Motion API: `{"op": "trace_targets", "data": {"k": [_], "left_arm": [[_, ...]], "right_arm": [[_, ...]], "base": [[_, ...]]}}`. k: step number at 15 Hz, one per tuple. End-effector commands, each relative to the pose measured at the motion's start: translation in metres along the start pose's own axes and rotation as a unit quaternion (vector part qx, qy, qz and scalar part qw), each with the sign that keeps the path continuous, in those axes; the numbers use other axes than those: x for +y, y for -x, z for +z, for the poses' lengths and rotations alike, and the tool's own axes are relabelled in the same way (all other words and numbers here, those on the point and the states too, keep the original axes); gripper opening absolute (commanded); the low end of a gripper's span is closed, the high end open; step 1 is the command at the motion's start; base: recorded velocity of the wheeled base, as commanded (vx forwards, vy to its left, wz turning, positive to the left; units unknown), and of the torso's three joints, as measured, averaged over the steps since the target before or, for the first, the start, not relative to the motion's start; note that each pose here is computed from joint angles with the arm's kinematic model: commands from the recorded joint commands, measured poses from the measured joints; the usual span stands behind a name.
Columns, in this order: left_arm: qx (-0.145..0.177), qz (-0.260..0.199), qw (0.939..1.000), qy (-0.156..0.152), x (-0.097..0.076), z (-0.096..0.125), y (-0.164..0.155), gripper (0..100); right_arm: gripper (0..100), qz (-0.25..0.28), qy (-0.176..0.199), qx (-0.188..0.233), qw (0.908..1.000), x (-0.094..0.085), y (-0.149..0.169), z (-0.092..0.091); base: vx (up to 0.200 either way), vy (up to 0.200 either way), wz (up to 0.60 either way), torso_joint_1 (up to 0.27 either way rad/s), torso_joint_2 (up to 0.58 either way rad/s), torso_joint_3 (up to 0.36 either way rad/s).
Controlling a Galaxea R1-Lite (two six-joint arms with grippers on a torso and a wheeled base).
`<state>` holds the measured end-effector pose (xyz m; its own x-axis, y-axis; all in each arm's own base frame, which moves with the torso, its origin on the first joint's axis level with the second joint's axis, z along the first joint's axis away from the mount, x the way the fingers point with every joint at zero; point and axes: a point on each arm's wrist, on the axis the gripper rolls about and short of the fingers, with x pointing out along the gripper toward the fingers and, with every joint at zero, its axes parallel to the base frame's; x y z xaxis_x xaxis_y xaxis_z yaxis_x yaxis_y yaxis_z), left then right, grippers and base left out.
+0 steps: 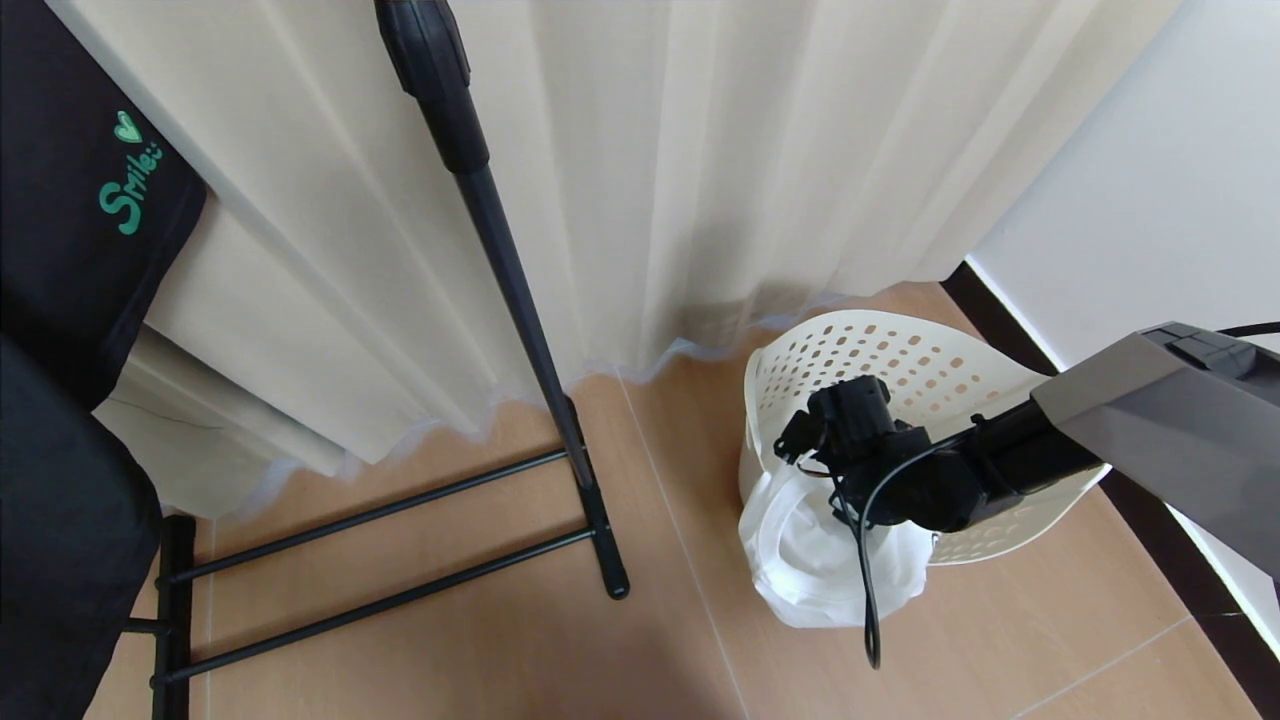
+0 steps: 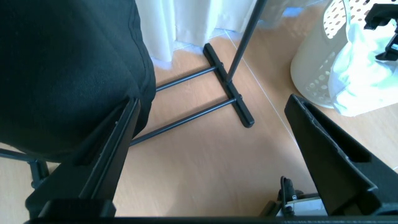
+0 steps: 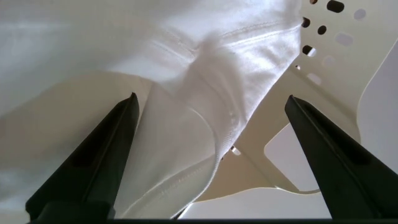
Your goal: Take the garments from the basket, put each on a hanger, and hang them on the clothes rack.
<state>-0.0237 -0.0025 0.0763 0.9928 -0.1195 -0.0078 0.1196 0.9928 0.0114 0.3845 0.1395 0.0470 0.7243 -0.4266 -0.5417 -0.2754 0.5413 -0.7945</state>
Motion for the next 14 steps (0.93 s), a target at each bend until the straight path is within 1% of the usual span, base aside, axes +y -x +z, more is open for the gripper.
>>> {"op": "trace_targets", "data": {"k": [1, 10, 11, 14], "left_arm": [[0.000, 0.000, 1.0000, -0.001, 0.000, 0.000, 0.000, 100], [0.000, 0.000, 1.0000, 0.000, 0.000, 0.000, 0.000, 100], [0.000, 0.000, 1.0000, 0.000, 0.000, 0.000, 0.000, 100], [0.000, 0.000, 1.0000, 0.000, 0.000, 0.000, 0.000, 100]], "right_arm": [[100, -0.002, -0.002, 0.002, 1.0000, 0.001, -0.006, 0.002], [100, -0.013, -0.014, 0.010, 0.9998, -0.007, -0.014, 0.001], [0, -0.015, -0.017, 0.011, 0.9997, -0.008, -0.016, 0.002], [0, -0.018, -0.020, 0.009, 0.9996, -0.008, -0.020, 0.006]], "base": [[0.000, 0.000, 0.00, 0.000, 0.00, 0.000], [0.000, 0.000, 0.00, 0.000, 0.00, 0.000], [0.000, 0.000, 0.00, 0.000, 0.00, 0.000], [0.000, 0.000, 0.00, 0.000, 0.00, 0.000]]}}
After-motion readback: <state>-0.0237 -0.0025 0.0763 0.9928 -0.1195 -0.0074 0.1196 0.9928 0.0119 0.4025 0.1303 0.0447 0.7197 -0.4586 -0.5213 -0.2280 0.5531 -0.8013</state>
